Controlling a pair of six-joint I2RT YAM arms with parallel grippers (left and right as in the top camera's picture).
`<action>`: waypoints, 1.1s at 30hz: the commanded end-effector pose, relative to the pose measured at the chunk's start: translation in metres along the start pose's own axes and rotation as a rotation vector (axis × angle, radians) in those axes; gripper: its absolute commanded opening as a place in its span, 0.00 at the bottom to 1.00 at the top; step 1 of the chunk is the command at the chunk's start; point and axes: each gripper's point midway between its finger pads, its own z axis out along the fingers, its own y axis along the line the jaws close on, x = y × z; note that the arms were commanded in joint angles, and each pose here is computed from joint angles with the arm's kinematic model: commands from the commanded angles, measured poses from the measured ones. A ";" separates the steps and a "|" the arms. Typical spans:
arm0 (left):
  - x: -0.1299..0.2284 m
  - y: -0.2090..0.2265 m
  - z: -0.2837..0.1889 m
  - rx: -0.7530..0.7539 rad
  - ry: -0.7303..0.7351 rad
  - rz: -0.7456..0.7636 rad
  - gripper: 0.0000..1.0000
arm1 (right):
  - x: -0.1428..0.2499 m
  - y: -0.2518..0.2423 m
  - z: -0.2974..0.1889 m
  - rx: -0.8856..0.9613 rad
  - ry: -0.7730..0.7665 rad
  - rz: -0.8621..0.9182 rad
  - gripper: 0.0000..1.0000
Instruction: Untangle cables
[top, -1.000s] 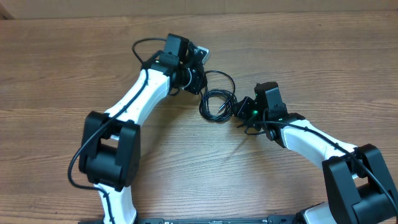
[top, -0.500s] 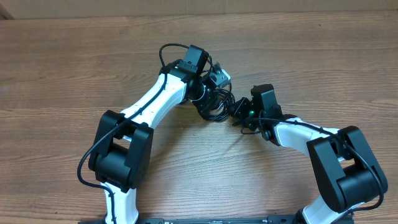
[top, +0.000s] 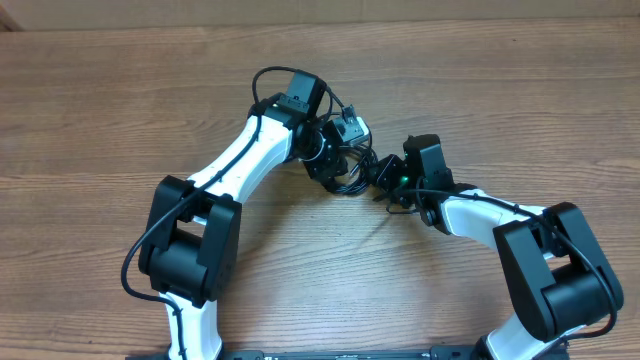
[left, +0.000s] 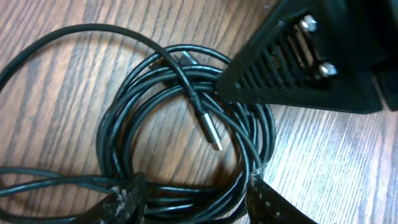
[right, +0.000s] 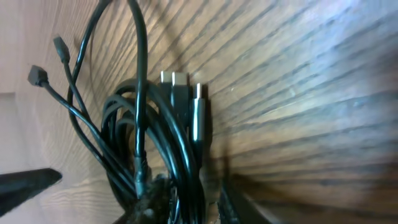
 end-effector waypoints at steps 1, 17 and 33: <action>-0.005 -0.003 0.011 0.054 -0.028 0.018 0.51 | -0.003 -0.009 0.002 0.030 -0.029 0.003 0.22; -0.013 0.007 0.050 0.084 -0.098 -0.125 0.59 | 0.004 -0.009 0.002 0.026 0.007 0.007 0.04; -0.016 0.005 0.061 0.018 -0.058 -0.079 0.20 | 0.008 -0.007 0.002 0.015 0.030 0.007 0.04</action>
